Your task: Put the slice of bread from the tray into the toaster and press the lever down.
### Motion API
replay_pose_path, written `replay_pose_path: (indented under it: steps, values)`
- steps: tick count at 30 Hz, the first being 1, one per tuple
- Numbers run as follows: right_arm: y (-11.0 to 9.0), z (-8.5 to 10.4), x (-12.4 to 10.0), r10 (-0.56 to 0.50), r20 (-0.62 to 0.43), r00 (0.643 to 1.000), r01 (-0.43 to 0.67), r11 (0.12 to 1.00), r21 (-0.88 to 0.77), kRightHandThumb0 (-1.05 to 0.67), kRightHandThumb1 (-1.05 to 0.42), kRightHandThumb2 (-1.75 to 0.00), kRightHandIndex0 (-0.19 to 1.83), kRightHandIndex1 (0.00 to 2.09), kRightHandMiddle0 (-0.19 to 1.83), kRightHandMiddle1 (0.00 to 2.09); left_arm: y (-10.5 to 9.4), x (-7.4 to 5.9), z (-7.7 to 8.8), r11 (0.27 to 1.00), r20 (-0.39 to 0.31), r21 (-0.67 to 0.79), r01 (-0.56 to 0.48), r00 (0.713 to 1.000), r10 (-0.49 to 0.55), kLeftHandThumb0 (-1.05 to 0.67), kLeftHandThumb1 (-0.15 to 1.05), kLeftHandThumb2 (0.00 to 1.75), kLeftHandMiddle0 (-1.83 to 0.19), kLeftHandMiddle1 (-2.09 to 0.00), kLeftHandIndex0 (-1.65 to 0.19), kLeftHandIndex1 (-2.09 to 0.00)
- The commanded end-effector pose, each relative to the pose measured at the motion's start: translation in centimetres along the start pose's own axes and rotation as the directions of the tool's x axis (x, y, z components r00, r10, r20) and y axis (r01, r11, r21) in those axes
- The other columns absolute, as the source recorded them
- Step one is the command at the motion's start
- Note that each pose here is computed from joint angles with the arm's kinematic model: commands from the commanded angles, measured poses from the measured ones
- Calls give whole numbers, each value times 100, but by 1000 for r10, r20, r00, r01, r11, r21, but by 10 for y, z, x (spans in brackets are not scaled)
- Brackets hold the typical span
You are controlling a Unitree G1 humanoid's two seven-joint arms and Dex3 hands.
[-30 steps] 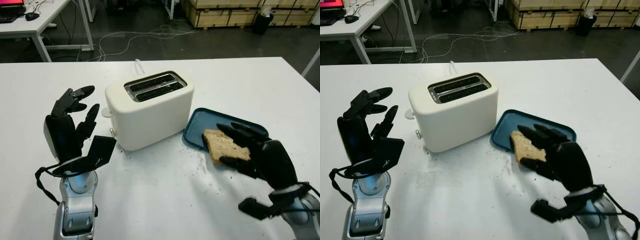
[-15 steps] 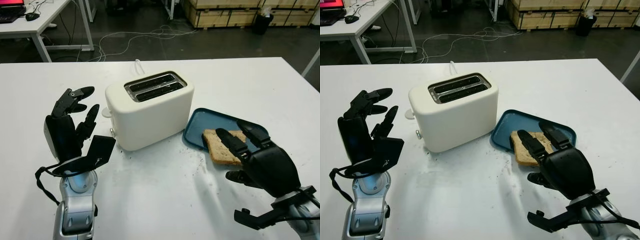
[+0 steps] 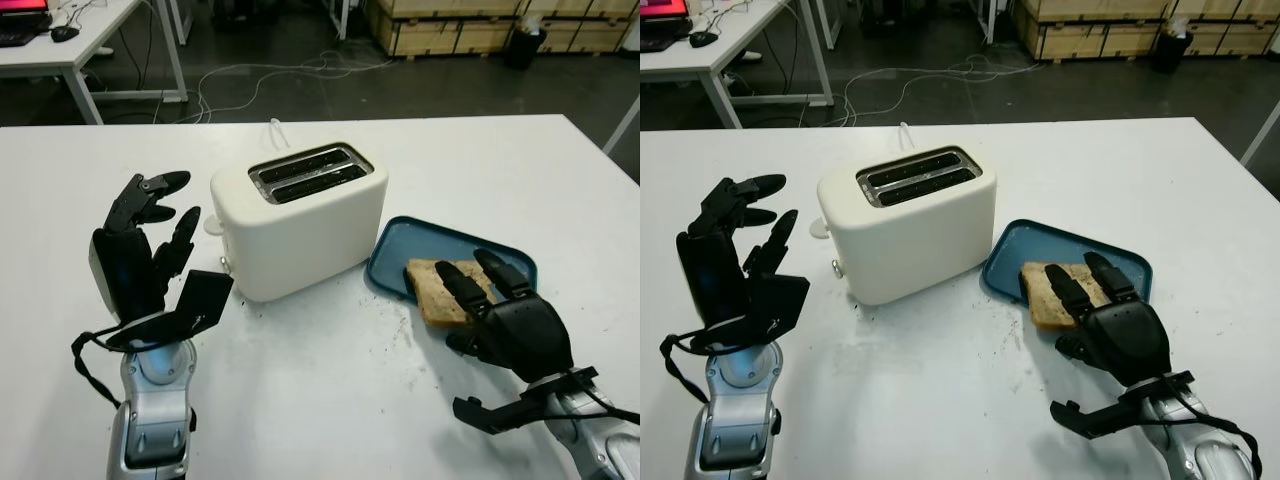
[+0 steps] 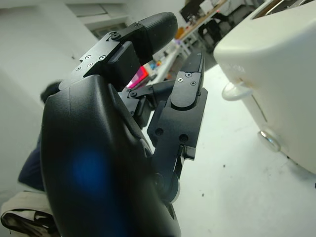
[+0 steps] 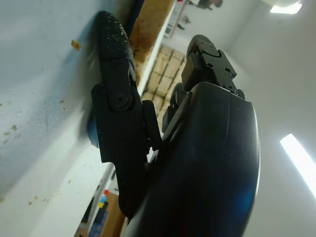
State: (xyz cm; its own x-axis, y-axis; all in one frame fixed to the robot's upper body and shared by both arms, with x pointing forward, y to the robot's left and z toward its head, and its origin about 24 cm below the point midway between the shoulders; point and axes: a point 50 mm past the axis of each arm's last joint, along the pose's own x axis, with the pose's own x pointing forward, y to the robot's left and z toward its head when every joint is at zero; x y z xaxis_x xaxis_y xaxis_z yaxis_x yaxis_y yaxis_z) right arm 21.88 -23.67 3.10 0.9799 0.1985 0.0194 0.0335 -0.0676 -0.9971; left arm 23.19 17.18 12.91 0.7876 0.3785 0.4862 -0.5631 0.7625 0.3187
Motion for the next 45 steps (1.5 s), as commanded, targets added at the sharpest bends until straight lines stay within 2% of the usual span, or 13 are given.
replay_pose_path:
  steps: [1, 8, 12, 13, 14, 15, 16, 17, 19, 27, 33, 37, 45]
  values:
    - [9, -1, -2, 39, -9, 999, -39, 999, -16, -62, -87, -1, 13, 2, 18, 2, 0, 3, 6, 1000, 27, -2, -5, 1000, 5, -14, 89, 0, -51, -131, -67, -67]
    - [10, 8, 0, -96, -2, 995, 96, 995, -22, -49, -92, -6, 36, 11, 39, 8, 0, 2, 7, 1000, 31, -5, 2, 1000, -2, -15, 89, 0, -50, -133, -66, -70]
    - [2, 13, -1, -181, 42, 983, 183, 981, -60, -43, -92, -11, 66, 18, 64, 12, 0, 2, 7, 1000, 26, 0, -2, 1000, 2, -15, 89, 0, -50, -132, -65, -70]
    - [1, 14, -1, -202, 56, 978, 205, 977, -61, -41, -92, -13, 82, 30, 81, 17, 1, 2, 6, 1000, 26, 1, -4, 1000, 4, -15, 89, 0, -50, -132, -65, -71]
    - [-1, 15, -1, -228, 78, 971, 233, 971, -62, -40, -92, -12, 85, 47, 90, 19, 1, 2, 6, 1000, 28, 3, -5, 1000, 5, -16, 89, 0, -51, -132, -65, -71]
    - [-2, 15, -2, -247, 101, 964, 254, 965, -59, -40, -92, -15, 77, 105, 94, 44, 1, 1, 6, 1000, 33, 5, -5, 999, 5, -16, 89, 0, -51, -132, -65, -71]
    - [-3, 15, -2, -260, 119, 958, 268, 962, -57, -41, -92, -21, 78, 146, 75, 112, 1, 1, 6, 1000, 35, 8, -6, 999, 6, -16, 89, 0, -51, -132, -65, -71]
    - [-4, 16, -3, -267, 129, 955, 276, 959, -56, -42, -92, -25, 81, 160, 66, 143, 2, 1, 6, 1000, 36, 10, -7, 999, 7, -16, 89, 0, -51, -132, -65, -71]
    - [-6, 17, -4, -282, 140, 949, 291, 956, -44, -43, -92, -31, 83, 171, 57, 168, 2, 1, 6, 1000, 37, 7, -8, 999, 8, -15, 89, 0, -52, -132, -65, -72]
    - [-15, 19, -4, -313, 161, 936, 319, 948, -14, -45, -92, -42, 80, 175, 54, 175, 3, 1, 6, 1000, 39, 9, -7, 999, 7, -16, 89, 0, -51, -133, -64, -73]
    - [-15, 18, -4, -315, 154, 937, 316, 949, 23, -41, -92, -41, 80, 175, 52, 175, 3, 1, 5, 1000, 43, 13, -8, 999, 7, -17, 89, 0, -51, -132, -64, -74]
    - [-19, 14, 0, -356, 149, 923, 352, 934, 52, -39, -92, -38, 77, 175, 50, 175, 2, 1, 4, 1000, 39, 8, -5, 999, 5, -17, 88, 0, -51, -132, -64, -74]
    - [-46, -4, 17, -331, 60, 942, 303, 912, 277, -39, -92, -41, 78, 175, 47, 175, 2, 0, 5, 1000, 41, 12, -7, 999, 7, -15, 88, 0, -52, -131, -64, -74]
